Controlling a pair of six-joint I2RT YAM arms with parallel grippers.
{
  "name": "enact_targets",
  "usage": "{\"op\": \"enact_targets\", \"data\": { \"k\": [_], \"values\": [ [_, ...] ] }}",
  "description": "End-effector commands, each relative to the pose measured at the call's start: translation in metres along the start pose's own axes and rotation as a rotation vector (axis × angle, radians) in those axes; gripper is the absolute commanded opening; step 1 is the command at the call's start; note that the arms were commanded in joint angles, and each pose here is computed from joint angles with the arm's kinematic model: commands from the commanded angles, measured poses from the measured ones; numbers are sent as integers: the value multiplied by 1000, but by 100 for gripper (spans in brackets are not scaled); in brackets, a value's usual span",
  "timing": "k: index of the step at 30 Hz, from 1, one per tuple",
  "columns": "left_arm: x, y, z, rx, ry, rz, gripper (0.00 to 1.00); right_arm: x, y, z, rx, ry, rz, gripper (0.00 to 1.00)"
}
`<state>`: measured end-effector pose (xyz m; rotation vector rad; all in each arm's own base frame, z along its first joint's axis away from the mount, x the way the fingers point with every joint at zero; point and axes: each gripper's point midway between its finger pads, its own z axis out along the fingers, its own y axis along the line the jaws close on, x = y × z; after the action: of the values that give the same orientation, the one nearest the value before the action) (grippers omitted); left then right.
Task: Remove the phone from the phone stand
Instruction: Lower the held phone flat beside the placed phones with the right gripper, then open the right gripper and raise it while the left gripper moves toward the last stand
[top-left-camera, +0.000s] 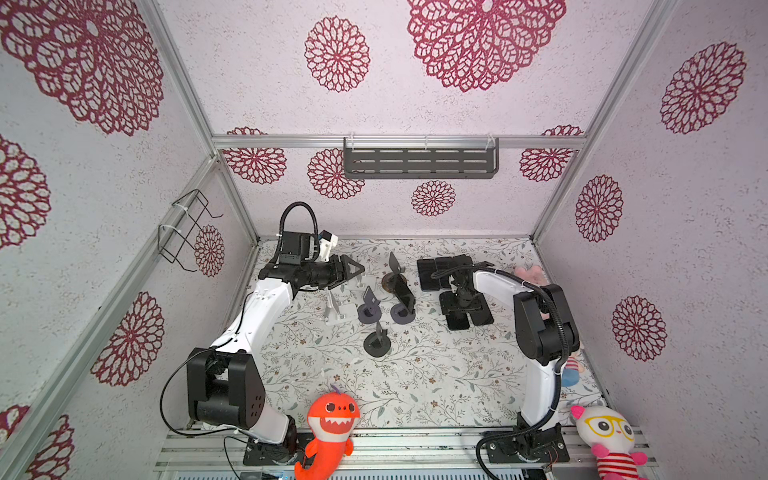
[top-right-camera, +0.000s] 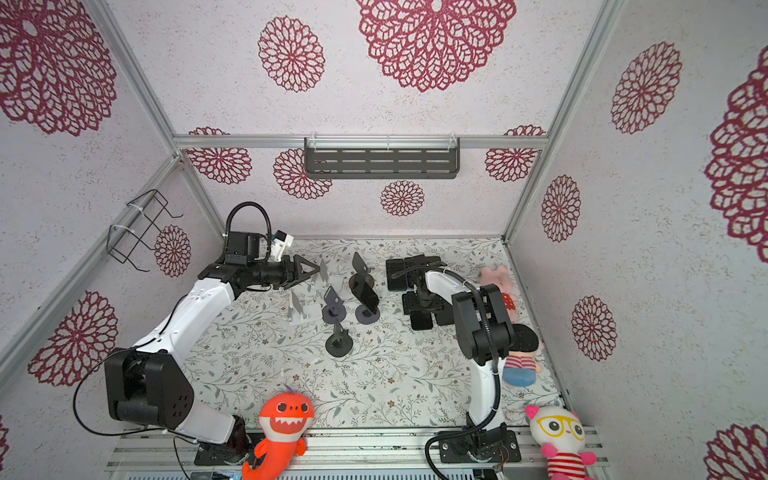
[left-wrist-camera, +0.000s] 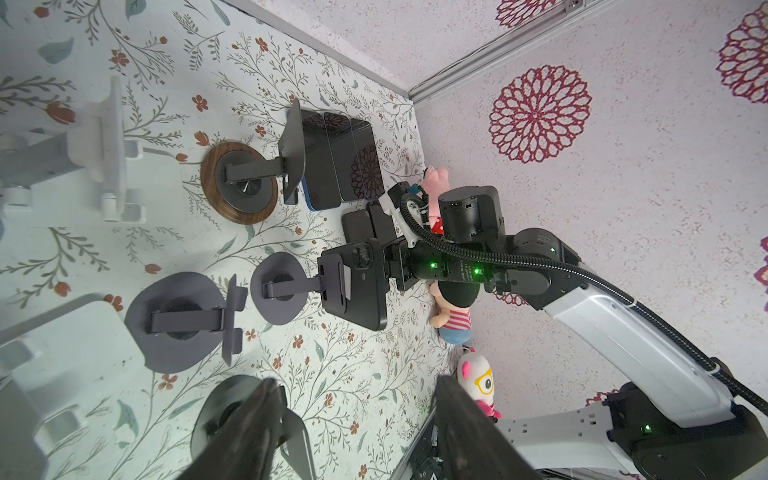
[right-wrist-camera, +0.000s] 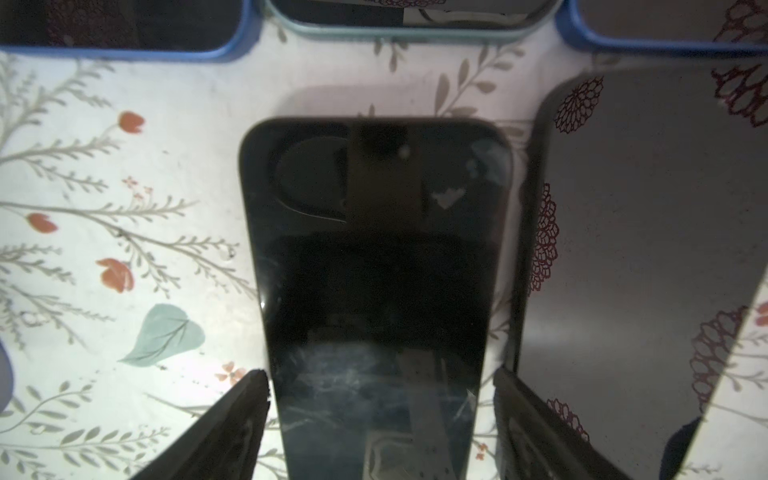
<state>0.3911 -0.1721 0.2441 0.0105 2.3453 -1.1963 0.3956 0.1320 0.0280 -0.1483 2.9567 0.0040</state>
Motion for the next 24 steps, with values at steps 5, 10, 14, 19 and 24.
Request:
{"op": "enact_targets", "data": {
  "k": [5, 10, 14, 19, 24],
  "values": [
    [-2, 1, -3, 5, -10, 19, 63, -10, 21, -40, -26, -87, -12, 82],
    [-2, 1, -2, 5, -8, 18, 63, -3, 45, -44, -46, -89, -56, 61],
    [-2, 1, -3, 6, -8, 17, 63, -2, 56, -39, -75, -82, -60, 48],
    [-1, 0, -3, 9, -6, 18, 63, 0, 60, -26, -80, -59, -65, 35],
    [-1, -1, -3, 9, -4, 19, 63, 0, 58, -14, -67, -48, -64, 33]
  ]
}}
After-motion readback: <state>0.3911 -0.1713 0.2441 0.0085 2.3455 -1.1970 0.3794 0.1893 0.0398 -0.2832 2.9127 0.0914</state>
